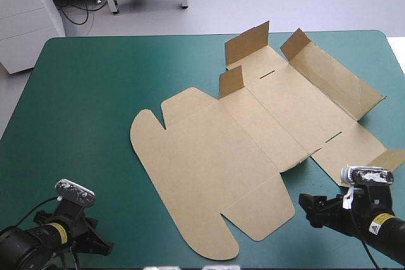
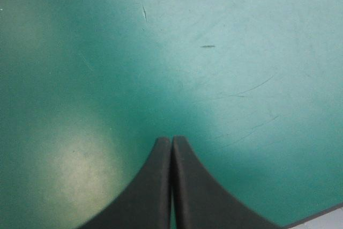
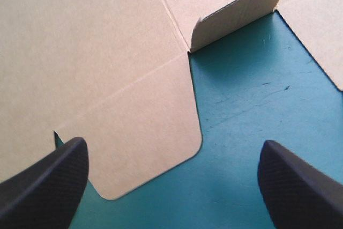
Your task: Fold the box
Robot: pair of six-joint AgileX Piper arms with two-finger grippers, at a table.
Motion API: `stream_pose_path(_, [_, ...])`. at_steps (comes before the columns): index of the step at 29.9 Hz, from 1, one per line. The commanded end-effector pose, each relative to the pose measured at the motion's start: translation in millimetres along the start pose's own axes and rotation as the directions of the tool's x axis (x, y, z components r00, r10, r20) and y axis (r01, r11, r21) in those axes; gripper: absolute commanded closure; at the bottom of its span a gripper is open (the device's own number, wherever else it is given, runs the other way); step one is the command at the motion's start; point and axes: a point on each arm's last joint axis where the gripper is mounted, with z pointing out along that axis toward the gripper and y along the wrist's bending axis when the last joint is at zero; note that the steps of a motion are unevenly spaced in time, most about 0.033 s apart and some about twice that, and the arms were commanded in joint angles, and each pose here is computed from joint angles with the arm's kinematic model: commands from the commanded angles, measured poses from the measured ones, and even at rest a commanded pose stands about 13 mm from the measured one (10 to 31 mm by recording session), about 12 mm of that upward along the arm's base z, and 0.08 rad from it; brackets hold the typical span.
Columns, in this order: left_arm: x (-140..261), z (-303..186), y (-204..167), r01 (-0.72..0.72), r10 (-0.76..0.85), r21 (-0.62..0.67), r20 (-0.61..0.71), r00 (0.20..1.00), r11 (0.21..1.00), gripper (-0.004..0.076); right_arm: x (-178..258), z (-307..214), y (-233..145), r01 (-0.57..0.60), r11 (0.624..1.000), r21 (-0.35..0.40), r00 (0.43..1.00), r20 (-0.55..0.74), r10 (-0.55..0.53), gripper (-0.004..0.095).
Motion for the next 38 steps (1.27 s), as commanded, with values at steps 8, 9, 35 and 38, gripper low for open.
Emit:
stream_pose_path(8, [-7.6, -4.4, -0.4, -0.001, 0.001, 0.003, 0.046, 0.999, 1.000, 0.0756, -36.4, -12.7, 10.0, -0.414, 0.881, -0.229, 0.841, 0.274, 0.466, 0.0120])
stream_pose_path(9, [-7.6, -4.4, -0.4, -0.001, 0.001, 0.003, 0.046, 0.999, 1.000, 0.0756, -37.4, -12.5, 10.1, -0.430, 0.870, -0.240, 0.830, 0.275, 0.486, 0.0120])
stream_pose_path(35, [-7.6, -4.4, -0.4, -0.001, 0.001, 0.003, 0.046, 0.999, 1.000, 0.0756, -44.3, 91.9, -16.4, -0.668, 0.727, -0.160, 0.691, 0.227, 0.686, 0.0126])
stream_pose_path(38, [-7.6, -4.4, -0.4, -0.001, 0.001, 0.003, 0.046, 0.999, 1.000, 0.0756, -47.0, 104.5, -18.5, -0.701, 0.697, -0.152, 0.664, 0.217, 0.715, 0.0130])
